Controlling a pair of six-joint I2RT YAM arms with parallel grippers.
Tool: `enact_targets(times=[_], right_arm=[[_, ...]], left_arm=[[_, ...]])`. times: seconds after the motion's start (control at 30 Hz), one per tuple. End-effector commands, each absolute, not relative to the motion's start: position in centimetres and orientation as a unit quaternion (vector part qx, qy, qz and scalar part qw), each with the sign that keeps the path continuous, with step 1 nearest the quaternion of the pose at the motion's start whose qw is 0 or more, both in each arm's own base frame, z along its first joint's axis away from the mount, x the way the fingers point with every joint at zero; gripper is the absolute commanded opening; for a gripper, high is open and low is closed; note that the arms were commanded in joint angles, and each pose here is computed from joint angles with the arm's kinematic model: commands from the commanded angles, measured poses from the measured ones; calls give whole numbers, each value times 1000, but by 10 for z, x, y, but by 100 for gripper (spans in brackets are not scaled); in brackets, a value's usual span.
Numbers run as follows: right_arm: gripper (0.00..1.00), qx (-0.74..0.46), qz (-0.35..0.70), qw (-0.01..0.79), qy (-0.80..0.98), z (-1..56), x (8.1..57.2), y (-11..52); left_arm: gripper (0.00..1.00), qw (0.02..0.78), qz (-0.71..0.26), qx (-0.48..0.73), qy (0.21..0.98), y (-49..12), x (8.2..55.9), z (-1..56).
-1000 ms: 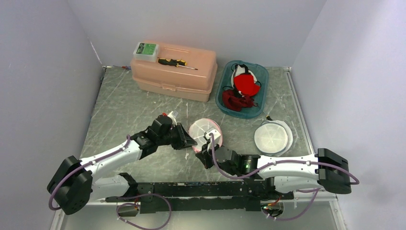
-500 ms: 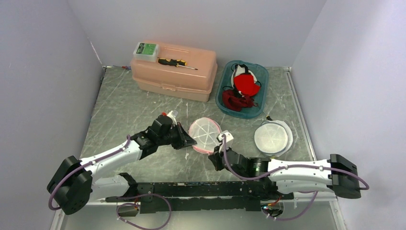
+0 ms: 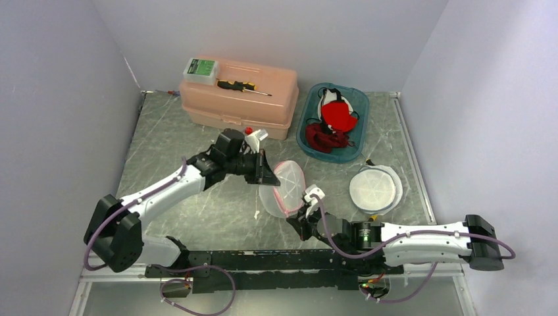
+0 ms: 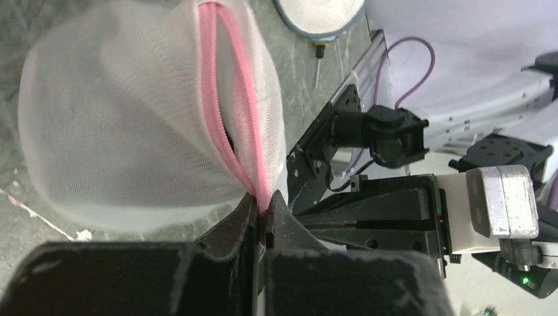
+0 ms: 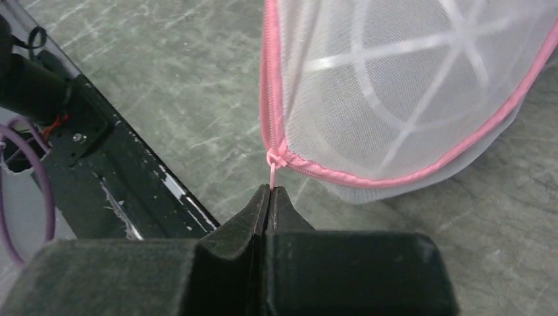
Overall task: Unzip the laundry bag and remove the bra
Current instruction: Unzip the laundry bag at the center of the board.
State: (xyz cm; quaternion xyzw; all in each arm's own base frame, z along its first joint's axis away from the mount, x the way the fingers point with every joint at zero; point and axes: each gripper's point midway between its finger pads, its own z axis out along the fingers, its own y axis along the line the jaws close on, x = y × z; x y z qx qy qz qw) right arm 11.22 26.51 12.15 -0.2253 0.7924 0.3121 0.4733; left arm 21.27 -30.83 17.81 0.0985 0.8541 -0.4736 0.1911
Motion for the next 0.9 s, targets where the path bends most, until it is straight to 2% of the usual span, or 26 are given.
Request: enact_targets(times=[0.0,0.07,0.1,0.13,0.2,0.27,0.37,0.4,0.57,0.77,0.87], right_arm=[[0,-239,340,491,765,151,106,289],[0,-238,338,493,766,150,108,297],[0,-236,342,495,763,153,109,302],[0,-234,341,494,765,152,110,307],[0,-235,333,490,771,146,112,315],[0,-236,327,487,774,142,113,321],[0,-237,325,479,780,138,116,328],[0,-235,327,476,782,138,118,330],[0,-236,338,470,781,140,124,338],[0,-261,351,465,770,144,121,352],[0,-270,359,464,764,147,119,356]], left_arm=[[5,215,-483,196,826,-309,225,201],[9,206,-477,187,834,-308,231,188],[15,200,-475,174,839,-306,233,180],[24,195,-472,161,844,-305,235,172],[50,191,-461,132,857,-299,235,160],[71,199,-438,99,871,-287,234,154],[91,219,-392,45,893,-259,225,152],[94,227,-370,24,900,-248,223,151],[94,217,-301,-75,926,-204,197,139],[94,205,-423,-116,875,-227,176,164],[94,206,-449,-115,862,-237,180,169]])
